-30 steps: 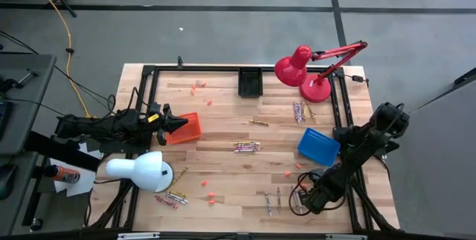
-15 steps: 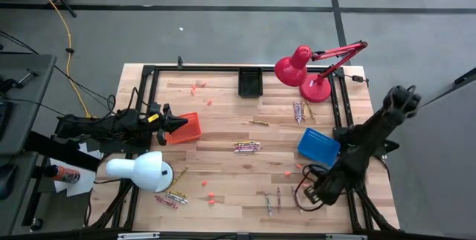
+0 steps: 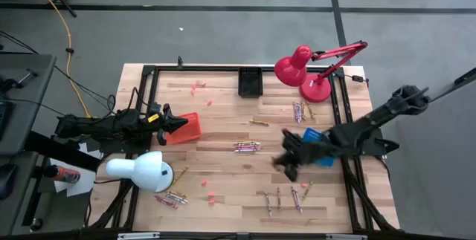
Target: Sort crayons
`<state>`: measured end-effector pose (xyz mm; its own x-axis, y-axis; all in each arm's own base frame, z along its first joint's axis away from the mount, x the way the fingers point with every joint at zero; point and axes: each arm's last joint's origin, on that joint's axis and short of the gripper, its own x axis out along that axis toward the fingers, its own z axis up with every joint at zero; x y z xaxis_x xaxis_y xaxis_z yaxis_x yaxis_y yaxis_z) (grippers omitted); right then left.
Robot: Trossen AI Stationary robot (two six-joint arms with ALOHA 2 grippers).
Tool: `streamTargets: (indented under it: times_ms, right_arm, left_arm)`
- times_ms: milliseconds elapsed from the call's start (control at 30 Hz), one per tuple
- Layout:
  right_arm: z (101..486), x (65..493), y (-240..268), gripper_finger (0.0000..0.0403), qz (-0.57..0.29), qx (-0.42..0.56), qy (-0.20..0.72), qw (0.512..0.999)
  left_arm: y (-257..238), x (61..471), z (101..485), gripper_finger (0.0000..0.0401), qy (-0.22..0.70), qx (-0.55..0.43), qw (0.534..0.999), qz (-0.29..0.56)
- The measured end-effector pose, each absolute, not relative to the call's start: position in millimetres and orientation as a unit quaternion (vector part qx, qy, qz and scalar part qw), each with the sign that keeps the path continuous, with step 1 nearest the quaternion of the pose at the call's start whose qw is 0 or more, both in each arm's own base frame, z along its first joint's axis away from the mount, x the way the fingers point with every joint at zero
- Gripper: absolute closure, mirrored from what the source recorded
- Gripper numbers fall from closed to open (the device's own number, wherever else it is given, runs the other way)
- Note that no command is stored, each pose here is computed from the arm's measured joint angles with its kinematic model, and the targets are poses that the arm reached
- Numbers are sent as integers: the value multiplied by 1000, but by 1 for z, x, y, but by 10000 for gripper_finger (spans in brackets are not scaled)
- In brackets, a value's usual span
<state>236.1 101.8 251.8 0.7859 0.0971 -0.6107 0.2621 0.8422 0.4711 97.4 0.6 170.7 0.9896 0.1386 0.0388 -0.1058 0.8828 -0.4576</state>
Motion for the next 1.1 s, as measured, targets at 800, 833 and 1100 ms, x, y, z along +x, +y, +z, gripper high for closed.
streamTargets:
  times_ms: [800,833,1100]
  right_arm:
    - [291,287,34,402,13,212,72,974]
    - [291,287,34,402,13,214,72,974]
    - [291,287,35,398,43,186,77,979]
  left_arm:
    - [3,96,184,398,-119,-350,927,67]
    - [3,95,185,398,-125,-359,922,69]
    - [-6,103,193,398,-118,-403,908,-6]
